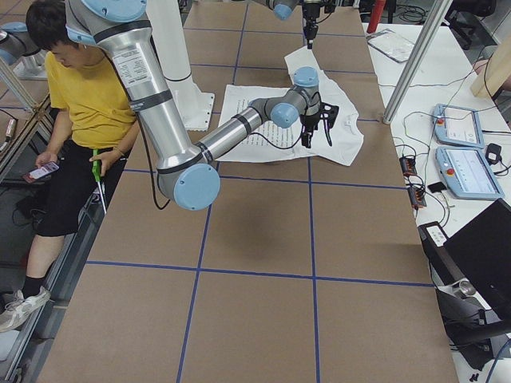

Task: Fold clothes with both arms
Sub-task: 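Fold the held sleeve across the shirt toward the right gripper's side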

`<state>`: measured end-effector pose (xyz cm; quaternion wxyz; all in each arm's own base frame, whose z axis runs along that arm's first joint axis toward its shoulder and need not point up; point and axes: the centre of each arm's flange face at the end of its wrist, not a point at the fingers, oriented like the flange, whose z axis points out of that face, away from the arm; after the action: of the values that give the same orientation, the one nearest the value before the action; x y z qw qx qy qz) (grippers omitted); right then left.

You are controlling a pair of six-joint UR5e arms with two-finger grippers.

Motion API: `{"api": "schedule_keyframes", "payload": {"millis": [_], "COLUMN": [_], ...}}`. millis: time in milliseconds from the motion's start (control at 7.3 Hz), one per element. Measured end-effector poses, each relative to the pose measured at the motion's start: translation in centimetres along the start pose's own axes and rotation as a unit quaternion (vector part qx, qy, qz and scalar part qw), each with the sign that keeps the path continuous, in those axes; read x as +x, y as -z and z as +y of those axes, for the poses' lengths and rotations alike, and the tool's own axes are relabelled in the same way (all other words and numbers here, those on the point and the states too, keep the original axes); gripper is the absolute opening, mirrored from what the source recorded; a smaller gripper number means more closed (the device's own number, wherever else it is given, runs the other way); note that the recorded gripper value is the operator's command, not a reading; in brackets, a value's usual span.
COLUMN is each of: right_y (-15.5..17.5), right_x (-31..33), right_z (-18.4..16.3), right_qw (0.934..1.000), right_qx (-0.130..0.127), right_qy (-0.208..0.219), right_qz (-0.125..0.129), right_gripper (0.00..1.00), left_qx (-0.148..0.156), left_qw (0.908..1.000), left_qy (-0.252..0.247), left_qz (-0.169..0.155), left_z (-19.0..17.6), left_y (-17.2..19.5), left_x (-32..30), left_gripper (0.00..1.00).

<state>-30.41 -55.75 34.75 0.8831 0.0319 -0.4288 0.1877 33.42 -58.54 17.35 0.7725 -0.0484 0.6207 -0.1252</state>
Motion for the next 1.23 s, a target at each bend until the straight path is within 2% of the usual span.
{"api": "schedule_keyframes", "payload": {"millis": [274,411,822,1233], "right_y": [0.6,0.8,1.0,0.8], "right_x": [3.9,5.6,8.0,8.5], "right_z": [-1.8,-2.6,-3.6,-3.8], "right_qw": [0.9998,0.9996,0.9988,0.9988], "right_qx": [-0.001,0.000,0.001,0.001], "right_qy": [0.016,0.024,0.039,0.038], "right_qz": [0.012,0.018,0.028,0.032], "right_gripper": [1.00,1.00,1.00,1.00], "left_qx": [0.017,0.026,0.044,0.064], "left_qw": [0.9994,0.9989,0.9984,0.9976], "left_qy": [0.029,0.035,0.029,0.020], "left_qz": [0.013,0.013,0.021,0.015], "left_z": [1.4,2.5,8.4,13.4], "left_y": [-5.7,-8.4,-14.7,-20.7], "left_x": [10.9,14.4,20.6,21.2], "left_gripper": [0.00,0.00,0.00,0.00]}}
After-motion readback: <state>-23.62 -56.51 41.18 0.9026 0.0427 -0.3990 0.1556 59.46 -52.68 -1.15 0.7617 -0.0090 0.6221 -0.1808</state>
